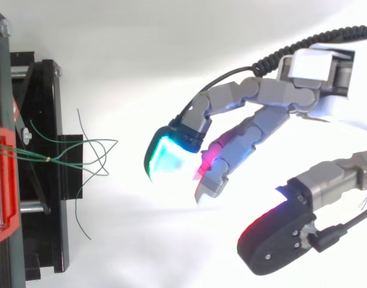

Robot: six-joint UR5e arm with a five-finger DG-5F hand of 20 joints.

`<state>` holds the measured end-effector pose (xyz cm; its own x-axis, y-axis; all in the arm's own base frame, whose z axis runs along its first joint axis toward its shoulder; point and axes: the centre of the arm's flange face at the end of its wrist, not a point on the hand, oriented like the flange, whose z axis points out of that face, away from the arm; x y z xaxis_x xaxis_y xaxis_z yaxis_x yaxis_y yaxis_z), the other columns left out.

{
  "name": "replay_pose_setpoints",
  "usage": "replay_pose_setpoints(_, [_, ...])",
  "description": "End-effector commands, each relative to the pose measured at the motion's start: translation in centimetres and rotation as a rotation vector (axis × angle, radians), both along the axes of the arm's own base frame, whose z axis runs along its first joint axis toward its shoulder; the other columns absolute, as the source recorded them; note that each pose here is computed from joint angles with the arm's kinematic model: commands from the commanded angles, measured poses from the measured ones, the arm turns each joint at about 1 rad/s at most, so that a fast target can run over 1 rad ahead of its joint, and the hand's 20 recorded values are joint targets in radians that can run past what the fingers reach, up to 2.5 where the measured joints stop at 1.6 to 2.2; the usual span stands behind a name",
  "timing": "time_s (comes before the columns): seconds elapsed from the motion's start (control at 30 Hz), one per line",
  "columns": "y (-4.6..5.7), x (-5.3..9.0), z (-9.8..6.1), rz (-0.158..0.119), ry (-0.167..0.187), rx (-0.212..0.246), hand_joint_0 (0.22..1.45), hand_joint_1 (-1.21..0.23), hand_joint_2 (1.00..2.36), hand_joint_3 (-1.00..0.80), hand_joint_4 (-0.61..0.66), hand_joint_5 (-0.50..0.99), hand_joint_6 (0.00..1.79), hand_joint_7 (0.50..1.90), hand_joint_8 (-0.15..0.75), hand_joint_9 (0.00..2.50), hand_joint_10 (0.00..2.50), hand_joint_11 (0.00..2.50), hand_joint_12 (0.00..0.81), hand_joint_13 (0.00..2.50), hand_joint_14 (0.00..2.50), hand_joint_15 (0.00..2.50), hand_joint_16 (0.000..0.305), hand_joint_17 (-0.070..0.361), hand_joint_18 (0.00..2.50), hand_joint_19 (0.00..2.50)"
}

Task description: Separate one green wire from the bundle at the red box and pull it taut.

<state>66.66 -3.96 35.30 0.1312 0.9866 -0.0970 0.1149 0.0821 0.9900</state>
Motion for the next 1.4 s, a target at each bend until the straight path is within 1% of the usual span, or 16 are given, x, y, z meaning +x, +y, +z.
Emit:
replay_pose_setpoints(0.0, [0.1, -0.5, 0.2, 0.006, 0.023, -0.012, 0.54, -0.66, 1.01, -0.42, 0.27, -0.15, 0.5, 0.85, 0.267, 0.96, 0.01, 0.35, 0.365, 0.74, 0.01, 0.21, 0.049, 0.11, 0.72, 0.28])
replay_pose_setpoints(0.07, [0.2, -0.8, -0.4, 0.025, 0.059, -0.028, 0.54, -0.66, 1.01, -0.42, 0.27, -0.15, 0.5, 0.85, 0.263, 0.97, 0.01, 0.36, 0.363, 0.74, 0.01, 0.21, 0.049, 0.11, 0.72, 0.29])
replay_pose_setpoints(0.1, [0.0, -1.3, -1.4, 0.028, 0.087, -0.034, 0.54, -0.66, 1.01, -0.42, 0.27, -0.15, 0.5, 0.85, 0.265, 0.97, 0.01, 0.36, 0.364, 0.74, 0.01, 0.21, 0.049, 0.11, 0.72, 0.29])
replay_pose_setpoints(0.17, [0.0, -2.0, -2.8, 0.031, 0.1, -0.032, 0.54, -0.66, 1.01, -0.42, 0.27, -0.15, 0.5, 0.86, 0.265, 0.98, 0.01, 0.37, 0.363, 0.74, 0.01, 0.21, 0.049, 0.11, 0.72, 0.29])
replay_pose_setpoints(0.33, [0.0, -1.4, -3.1, 0.023, 0.022, -0.019, 0.54, -0.66, 1.01, -0.42, 0.28, -0.15, 0.5, 0.86, 0.265, 0.99, 0.01, 0.38, 0.365, 0.75, 0.01, 0.21, 0.049, 0.11, 0.72, 0.28])
replay_pose_setpoints(0.47, [0.0, -1.5, -3.3, 0.024, 0.029, -0.014, 0.54, -0.66, 1.01, -0.42, 0.28, -0.15, 0.5, 0.86, 0.268, 1.0, 0.01, 0.39, 0.366, 0.75, 0.01, 0.22, 0.049, 0.11, 0.73, 0.29])
replay_pose_setpoints(0.57, [-0.1, -1.4, -3.2, 0.011, 0.021, -0.011, 0.54, -0.66, 1.01, -0.42, 0.28, -0.15, 0.5, 0.86, 0.271, 1.01, 0.01, 0.39, 0.364, 0.76, 0.01, 0.22, 0.049, 0.11, 0.73, 0.29])
replay_pose_setpoints(0.67, [-0.2, -1.3, -3.1, -0.009, 0.012, -0.024, 0.55, -0.66, 1.01, -0.42, 0.28, -0.15, 0.5, 0.86, 0.272, 1.02, 0.01, 0.4, 0.349, 0.82, 0.01, 0.25, 0.044, 0.1, 0.81, 0.35])
replay_pose_setpoints(0.73, [0.0, -1.2, -3.3, -0.03, 0.013, -0.055, 0.55, -0.65, 1.0, -0.42, 0.28, -0.15, 0.5, 0.86, 0.274, 1.02, 0.01, 0.39, 0.303, 0.85, 0.01, 0.24, 0.036, 0.082, 0.84, 0.33])
replay_pose_setpoints(0.8, [0.3, -0.9, -3.7, -0.039, 0.009, -0.064, 0.55, -0.66, 1.0, -0.42, 0.28, -0.15, 0.5, 0.86, 0.276, 1.01, 0.01, 0.38, 0.275, 0.85, 0.01, 0.22, 0.034, 0.076, 0.84, 0.31])
replay_pose_setpoints(0.83, [0.4, -0.6, -3.5, -0.054, -0.016, -0.071, 0.55, -0.66, 1.01, -0.43, 0.28, -0.15, 0.5, 0.86, 0.277, 1.01, 0.01, 0.38, 0.263, 0.84, 0.01, 0.2, 0.032, 0.071, 0.83, 0.3])
replay_pose_setpoints(0.9, [0.7, -0.3, -3.3, -0.075, -0.04, -0.09, 0.55, -0.66, 1.0, -0.44, 0.27, -0.15, 0.5, 0.86, 0.277, 0.99, 0.01, 0.38, 0.245, 0.82, 0.01, 0.18, 0.03, 0.067, 0.82, 0.27])
replay_pose_setpoints(1.03, [0.8, 0.0, -3.7, -0.118, -0.045, -0.133, 0.55, -0.68, 1.0, -0.45, 0.27, -0.15, 0.5, 0.86, 0.279, 0.98, 0.01, 0.37, 0.239, 0.81, 0.01, 0.16, 0.028, 0.063, 0.81, 0.25])
replay_pose_setpoints(1.23, [1.0, 1.3, -5.6, -0.175, -0.09, -0.115, 0.55, -0.69, 1.0, -0.45, 0.27, -0.15, 0.5, 0.86, 0.276, 0.97, 0.01, 0.38, 0.235, 0.8, 0.01, 0.16, 0.027, 0.061, 0.78, 0.24])
replay_pose_setpoints(1.3, [0.9, 1.7, -7.0, -0.195, -0.089, -0.114, 0.55, -0.69, 1.0, -0.45, 0.27, -0.16, 0.5, 0.86, 0.279, 0.97, 0.01, 0.38, 0.238, 0.8, 0.01, 0.16, 0.027, 0.062, 0.78, 0.24])
replay_pose_setpoints(1.37, [1.0, 1.9, -7.3, -0.207, -0.092, -0.108, 0.55, -0.69, 1.0, -0.45, 0.27, -0.16, 0.5, 0.86, 0.276, 0.97, 0.01, 0.39, 0.238, 0.79, 0.01, 0.16, 0.028, 0.062, 0.78, 0.24])
